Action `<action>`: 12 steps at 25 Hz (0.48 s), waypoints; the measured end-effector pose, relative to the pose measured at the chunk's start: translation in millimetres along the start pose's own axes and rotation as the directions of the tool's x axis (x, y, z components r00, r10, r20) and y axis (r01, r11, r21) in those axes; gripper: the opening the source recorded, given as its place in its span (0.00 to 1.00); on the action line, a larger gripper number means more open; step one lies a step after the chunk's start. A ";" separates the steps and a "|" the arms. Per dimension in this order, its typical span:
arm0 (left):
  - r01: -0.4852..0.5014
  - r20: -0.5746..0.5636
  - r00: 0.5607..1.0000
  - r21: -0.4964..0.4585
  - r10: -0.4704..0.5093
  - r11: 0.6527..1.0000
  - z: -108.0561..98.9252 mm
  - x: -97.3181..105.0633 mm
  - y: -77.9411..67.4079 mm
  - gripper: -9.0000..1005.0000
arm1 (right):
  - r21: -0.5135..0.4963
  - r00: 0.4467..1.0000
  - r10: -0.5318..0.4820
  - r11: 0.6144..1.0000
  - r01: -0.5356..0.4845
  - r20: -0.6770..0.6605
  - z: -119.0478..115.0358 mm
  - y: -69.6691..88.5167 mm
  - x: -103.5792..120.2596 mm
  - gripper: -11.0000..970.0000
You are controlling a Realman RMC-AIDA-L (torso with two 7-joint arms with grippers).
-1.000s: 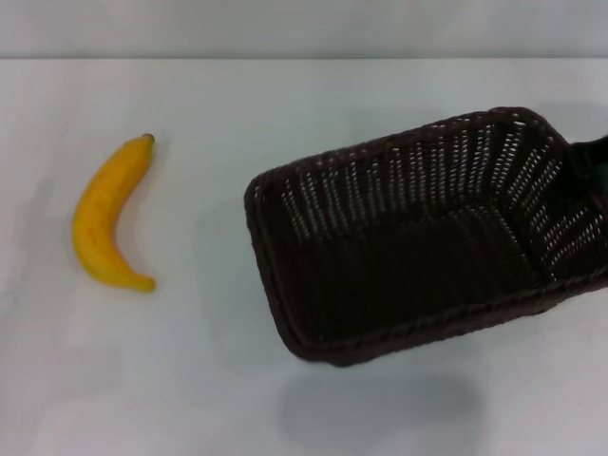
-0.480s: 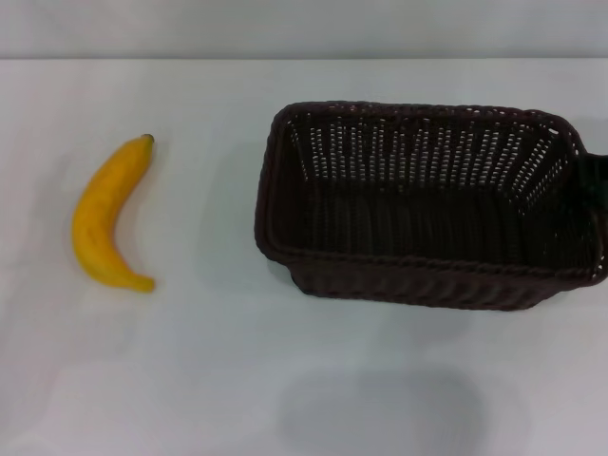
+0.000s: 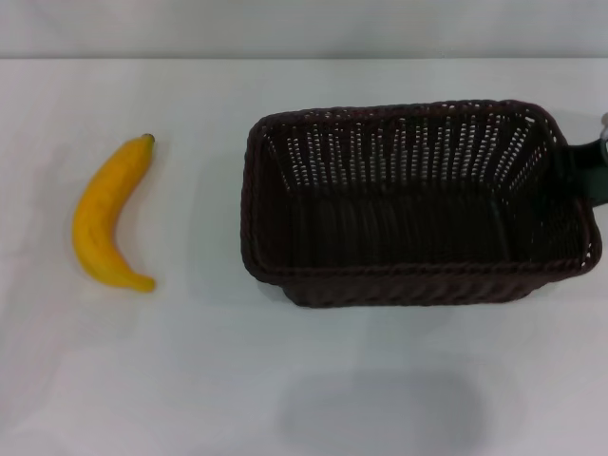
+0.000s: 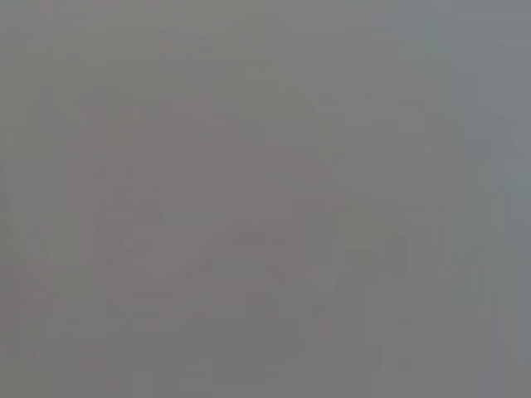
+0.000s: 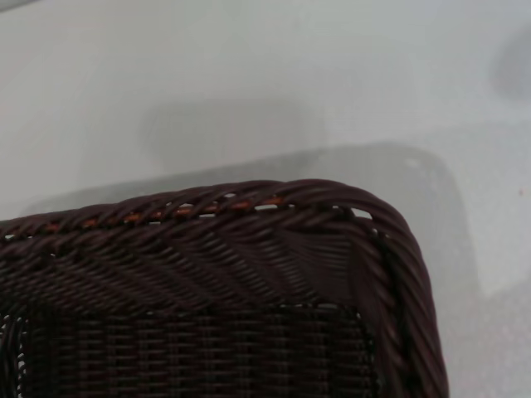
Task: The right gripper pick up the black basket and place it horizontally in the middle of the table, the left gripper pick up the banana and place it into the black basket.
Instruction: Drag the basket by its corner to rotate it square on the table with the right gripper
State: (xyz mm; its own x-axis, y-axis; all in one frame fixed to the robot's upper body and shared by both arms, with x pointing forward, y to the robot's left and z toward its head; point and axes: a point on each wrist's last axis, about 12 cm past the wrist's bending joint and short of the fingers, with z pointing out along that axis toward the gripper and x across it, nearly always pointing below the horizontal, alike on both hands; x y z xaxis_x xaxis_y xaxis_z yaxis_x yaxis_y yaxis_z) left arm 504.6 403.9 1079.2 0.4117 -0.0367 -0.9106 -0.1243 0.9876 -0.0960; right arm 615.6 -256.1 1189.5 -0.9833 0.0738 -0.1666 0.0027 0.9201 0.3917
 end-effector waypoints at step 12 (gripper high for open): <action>-0.005 0.002 1.000 -0.011 0.005 1.000 0.0 -0.4 1.0 0.86 | 0.020 0.995 -0.103 0.994 0.103 -0.008 -16.6 10.0 -16.3 0.19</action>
State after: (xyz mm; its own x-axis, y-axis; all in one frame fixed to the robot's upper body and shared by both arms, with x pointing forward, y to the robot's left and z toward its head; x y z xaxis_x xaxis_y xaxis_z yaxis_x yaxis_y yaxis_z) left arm 504.3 404.9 1079.5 0.4129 -0.0316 -0.9102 -0.1364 0.9860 -0.0961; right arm 628.7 -254.5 1211.1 -0.9798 -0.0242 -0.1985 -0.0948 0.9302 0.3545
